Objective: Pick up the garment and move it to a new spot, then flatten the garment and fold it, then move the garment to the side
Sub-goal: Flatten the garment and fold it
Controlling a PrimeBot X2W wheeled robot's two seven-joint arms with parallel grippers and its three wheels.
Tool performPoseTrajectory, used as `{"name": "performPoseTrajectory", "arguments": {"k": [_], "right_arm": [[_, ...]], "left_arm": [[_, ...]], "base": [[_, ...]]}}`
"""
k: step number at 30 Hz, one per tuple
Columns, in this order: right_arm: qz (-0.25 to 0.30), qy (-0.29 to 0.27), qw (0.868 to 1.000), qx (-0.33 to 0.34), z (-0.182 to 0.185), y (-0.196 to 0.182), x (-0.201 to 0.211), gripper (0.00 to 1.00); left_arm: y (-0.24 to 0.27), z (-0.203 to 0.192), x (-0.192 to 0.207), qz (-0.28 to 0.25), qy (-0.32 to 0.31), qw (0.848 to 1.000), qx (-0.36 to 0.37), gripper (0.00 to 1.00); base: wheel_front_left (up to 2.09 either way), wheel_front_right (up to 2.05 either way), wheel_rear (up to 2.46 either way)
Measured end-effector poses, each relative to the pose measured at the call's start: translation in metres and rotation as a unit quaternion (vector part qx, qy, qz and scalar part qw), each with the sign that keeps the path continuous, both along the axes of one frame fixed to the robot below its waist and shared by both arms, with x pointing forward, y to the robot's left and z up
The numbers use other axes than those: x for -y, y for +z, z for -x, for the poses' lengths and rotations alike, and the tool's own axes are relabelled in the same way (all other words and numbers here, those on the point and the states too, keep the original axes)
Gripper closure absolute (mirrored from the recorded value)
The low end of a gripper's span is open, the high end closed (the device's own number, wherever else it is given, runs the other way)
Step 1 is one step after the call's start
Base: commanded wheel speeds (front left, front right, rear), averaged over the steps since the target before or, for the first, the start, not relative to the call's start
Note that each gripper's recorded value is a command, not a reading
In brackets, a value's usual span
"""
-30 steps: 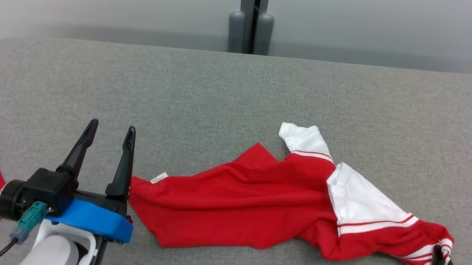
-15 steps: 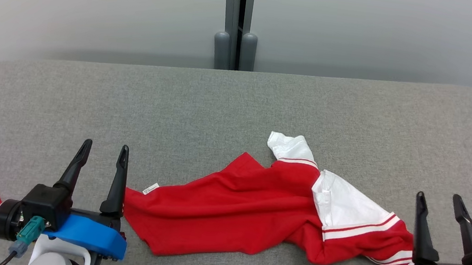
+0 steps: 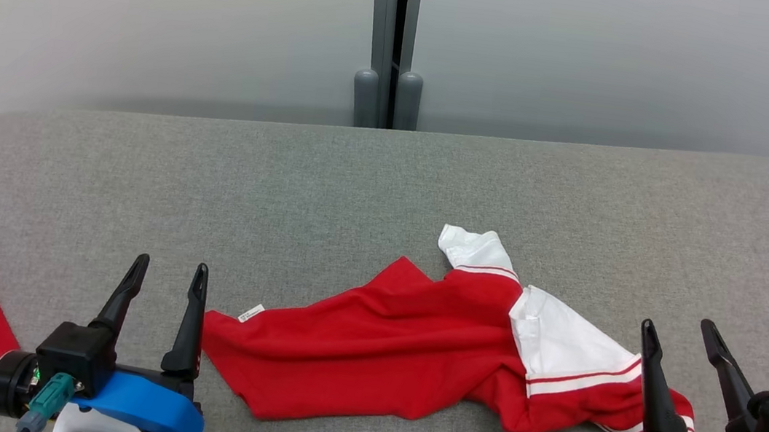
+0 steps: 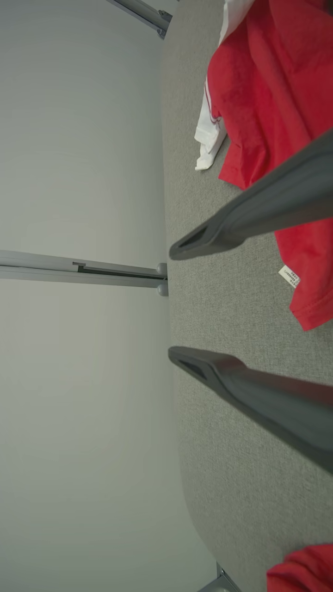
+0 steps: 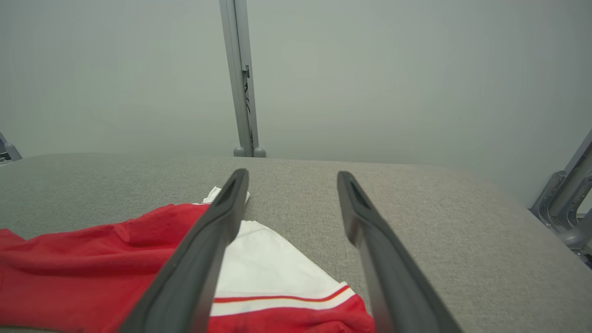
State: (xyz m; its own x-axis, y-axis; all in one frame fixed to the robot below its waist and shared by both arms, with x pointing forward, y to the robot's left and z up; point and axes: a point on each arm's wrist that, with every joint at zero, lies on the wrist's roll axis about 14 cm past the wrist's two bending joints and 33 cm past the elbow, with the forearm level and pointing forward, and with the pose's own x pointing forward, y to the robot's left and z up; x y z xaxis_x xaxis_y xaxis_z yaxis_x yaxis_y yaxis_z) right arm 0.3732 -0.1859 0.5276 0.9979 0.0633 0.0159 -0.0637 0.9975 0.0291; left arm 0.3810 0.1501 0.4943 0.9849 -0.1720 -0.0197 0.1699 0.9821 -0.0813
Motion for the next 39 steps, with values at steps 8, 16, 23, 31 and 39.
{"name": "performPoseTrajectory", "arguments": {"k": [8, 16, 23, 31, 39], "right_arm": [[-0.004, -0.001, 1.0, -0.009, -0.001, -0.005, 0.0, 0.0], [0.009, 0.027, 0.998, -0.058, -0.019, -0.034, -0.009, 0.0], [0.025, 0.051, 0.987, -0.149, -0.047, -0.095, -0.009, 0.0], [0.033, 0.07, 0.964, -0.256, -0.058, -0.16, -0.014, 0.0], [-0.005, 0.051, 0.957, -0.286, -0.051, -0.167, -0.006, 1.0]], "left_arm": [[-0.002, -0.001, 0.001, 0.0, -0.003, 1.0, -0.003, 0.0], [-0.005, -0.011, 0.0, -0.001, -0.002, 1.0, -0.006, 0.0], [-0.018, -0.028, -0.002, -0.002, 0.003, 1.0, -0.018, 0.0], [-0.034, -0.036, -0.011, -0.004, 0.015, 0.999, -0.036, 0.0], [-0.031, -0.038, -0.005, -0.003, 0.009, 1.0, -0.029, 0.0]], "base": [[0.0, 0.0, 0.0], [0.0, 0.0, 0.0], [0.0, 0.0, 0.0], [0.0, 0.0, 0.0], [0.0, 0.0, 0.0]]}}
